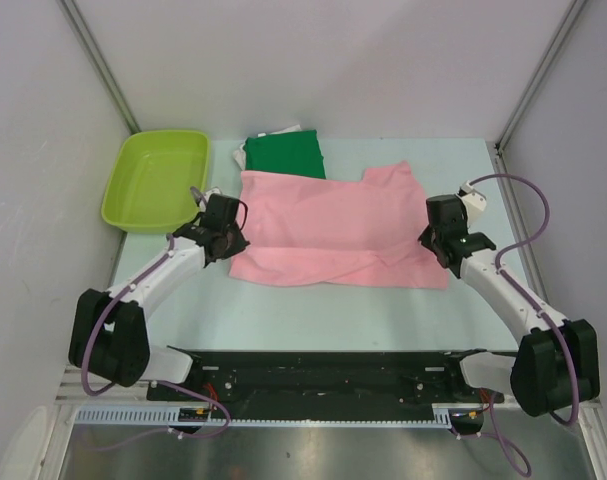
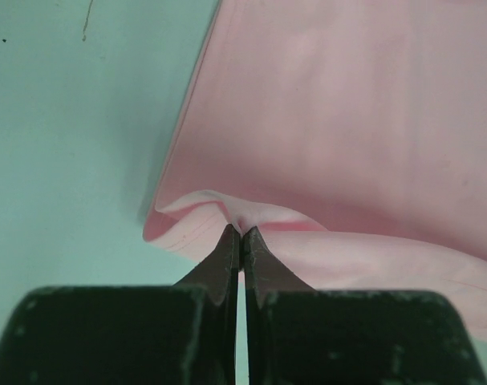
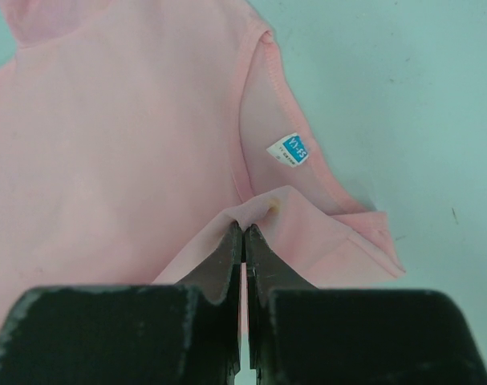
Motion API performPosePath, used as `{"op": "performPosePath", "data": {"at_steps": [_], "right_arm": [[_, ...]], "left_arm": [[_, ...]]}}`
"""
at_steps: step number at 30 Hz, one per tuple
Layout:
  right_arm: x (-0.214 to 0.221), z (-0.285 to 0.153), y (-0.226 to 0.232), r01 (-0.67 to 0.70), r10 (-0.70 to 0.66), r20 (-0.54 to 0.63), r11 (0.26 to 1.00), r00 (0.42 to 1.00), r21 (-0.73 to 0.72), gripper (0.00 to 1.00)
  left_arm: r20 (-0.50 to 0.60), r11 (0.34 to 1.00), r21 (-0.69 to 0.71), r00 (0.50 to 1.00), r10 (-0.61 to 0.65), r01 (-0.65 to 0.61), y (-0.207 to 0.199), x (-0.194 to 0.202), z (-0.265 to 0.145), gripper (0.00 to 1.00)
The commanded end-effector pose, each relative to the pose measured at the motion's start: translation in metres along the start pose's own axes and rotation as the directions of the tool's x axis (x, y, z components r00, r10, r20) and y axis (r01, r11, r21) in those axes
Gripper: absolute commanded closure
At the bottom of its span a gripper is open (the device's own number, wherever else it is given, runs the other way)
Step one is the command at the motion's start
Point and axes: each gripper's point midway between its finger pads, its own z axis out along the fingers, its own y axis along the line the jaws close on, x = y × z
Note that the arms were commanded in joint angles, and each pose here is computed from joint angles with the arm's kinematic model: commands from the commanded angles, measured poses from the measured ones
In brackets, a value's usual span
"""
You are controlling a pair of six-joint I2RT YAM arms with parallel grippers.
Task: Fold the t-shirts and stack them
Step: Fold the tshirt
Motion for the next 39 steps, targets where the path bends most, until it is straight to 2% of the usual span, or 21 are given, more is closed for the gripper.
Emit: {"op": "performPosePath", "data": {"at_steps": [1, 22, 31, 35, 36, 38, 39], "right_arm": [[-0.024, 0.008, 0.026, -0.014, 0.017, 0.055, 0.998, 0.998, -0.063, 1.0], [-0.024, 0.056, 0.059, 0.004, -0.004, 0.009, 0.998, 1.0, -0.067, 1.0], [-0.026, 0.07, 0.067, 0.002, -0.001, 0.013, 0.998, 1.0, -0.059, 1.0], [-0.029, 0.089, 0.075, 0.001, 0.0, 0.029, 0.999, 1.0, -0.052, 1.0], [-0.036, 0.093, 0.079, -0.005, 0.008, 0.049, 0.998, 0.999, -0.056, 0.93], [-0.045, 0.1, 0.09, -0.018, 0.026, 0.088, 0.996, 0.996, -0.089, 0.71], [-0.046, 0.106, 0.09, -0.021, 0.029, 0.098, 0.997, 0.995, -0.081, 0.42]], "left_arm": [[0.068, 0.999, -0.003, 0.996, -0.052, 0.053, -0.008, -0.026, 0.007, 1.0], [0.056, 0.993, -0.065, 0.994, -0.098, 0.102, 0.002, -0.032, 0.038, 0.99], [0.052, 0.991, -0.084, 0.993, -0.103, 0.108, 0.003, -0.033, 0.046, 1.0], [0.071, 0.988, -0.096, 0.991, -0.11, 0.117, 0.002, -0.039, 0.05, 1.0], [0.076, 0.987, -0.1, 0.99, -0.119, 0.126, 0.002, -0.04, 0.052, 0.99], [0.09, 0.985, -0.106, 0.988, -0.123, 0.132, 0.001, -0.046, 0.054, 0.95], [0.102, 0.984, -0.119, 0.988, -0.117, 0.129, 0.003, -0.049, 0.054, 0.88]]}}
